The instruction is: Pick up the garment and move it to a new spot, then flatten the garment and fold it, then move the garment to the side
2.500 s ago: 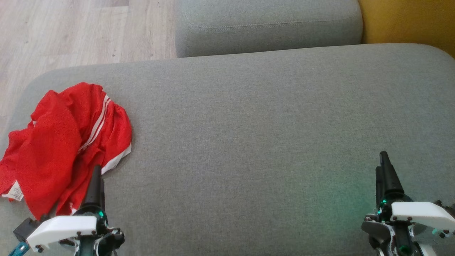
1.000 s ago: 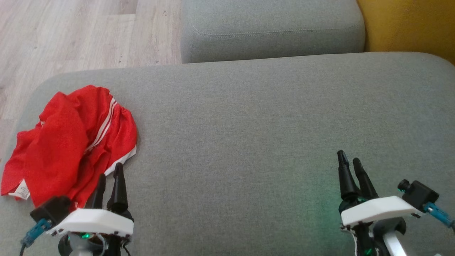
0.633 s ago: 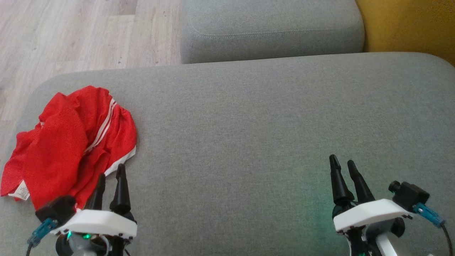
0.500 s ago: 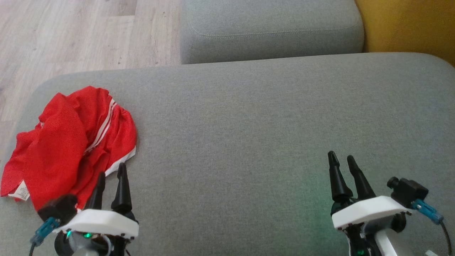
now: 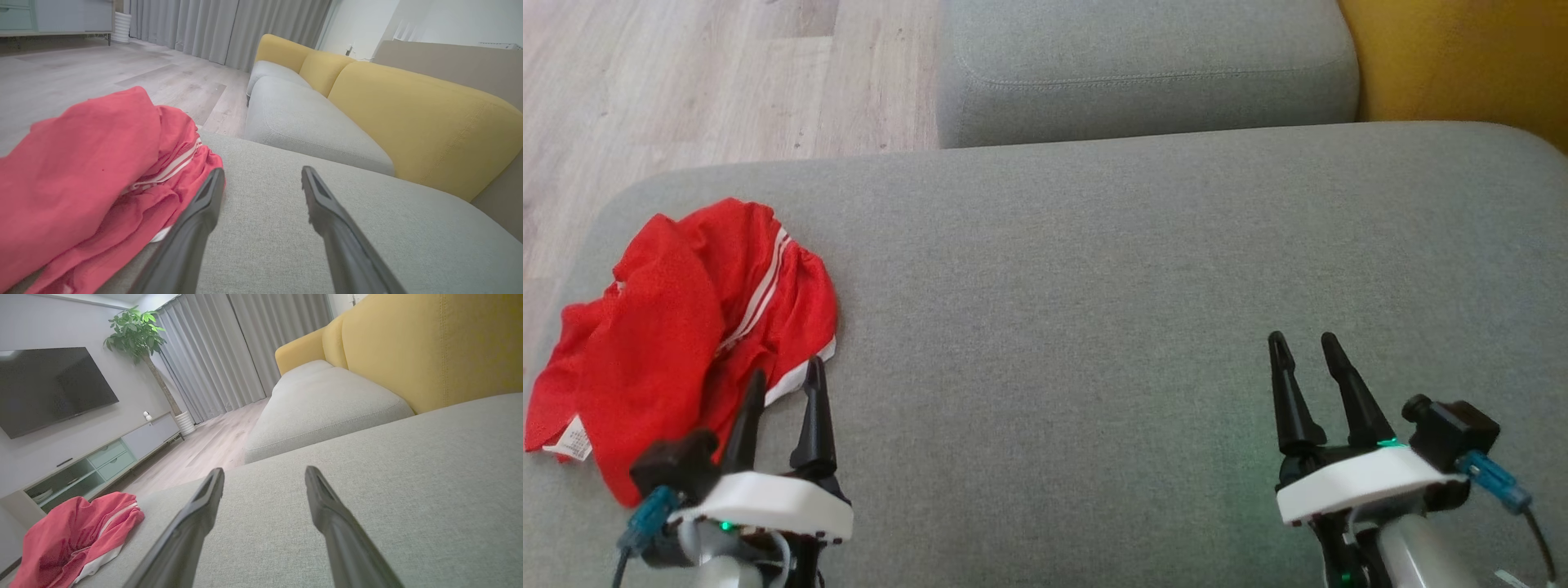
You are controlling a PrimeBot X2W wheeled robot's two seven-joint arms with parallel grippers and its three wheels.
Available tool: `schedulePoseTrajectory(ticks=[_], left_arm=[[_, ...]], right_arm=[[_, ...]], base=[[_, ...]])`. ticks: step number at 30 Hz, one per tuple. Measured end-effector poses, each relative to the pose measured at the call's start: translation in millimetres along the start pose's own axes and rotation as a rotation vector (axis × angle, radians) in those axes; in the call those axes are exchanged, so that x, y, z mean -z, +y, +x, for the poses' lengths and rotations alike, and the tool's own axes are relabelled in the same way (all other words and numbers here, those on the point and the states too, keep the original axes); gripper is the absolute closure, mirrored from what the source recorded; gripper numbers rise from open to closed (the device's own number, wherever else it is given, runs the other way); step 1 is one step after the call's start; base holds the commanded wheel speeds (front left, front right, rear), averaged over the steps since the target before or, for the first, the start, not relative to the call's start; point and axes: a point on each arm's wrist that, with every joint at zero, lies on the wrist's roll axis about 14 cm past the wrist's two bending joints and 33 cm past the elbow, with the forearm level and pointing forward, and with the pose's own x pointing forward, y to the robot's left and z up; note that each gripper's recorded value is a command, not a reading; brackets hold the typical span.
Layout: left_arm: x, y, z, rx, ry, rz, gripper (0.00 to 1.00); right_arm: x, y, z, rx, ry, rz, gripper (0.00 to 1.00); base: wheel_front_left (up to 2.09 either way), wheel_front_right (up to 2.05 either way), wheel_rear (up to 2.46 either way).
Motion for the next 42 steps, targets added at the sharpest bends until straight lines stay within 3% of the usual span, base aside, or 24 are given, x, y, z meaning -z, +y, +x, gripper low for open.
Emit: schedulePoseTrajectory(ticks=[18, 42], left_arm=[[-16.8, -13.3, -0.6, 0.060, -0.081, 0.203, 0.00], [-16.2, -14.0, -1.4, 0.064, -0.079, 0.210, 0.00]], right_arm=[[-0.5, 14.7, -2.3, -0.065, -0.024, -0.179, 0.00], [-1.4, 10.4, -2.3, -0.051, -0.025, -0.173, 0.00]], base=[[0.00, 0.00, 0.00], [0.00, 0.00, 0.00]])
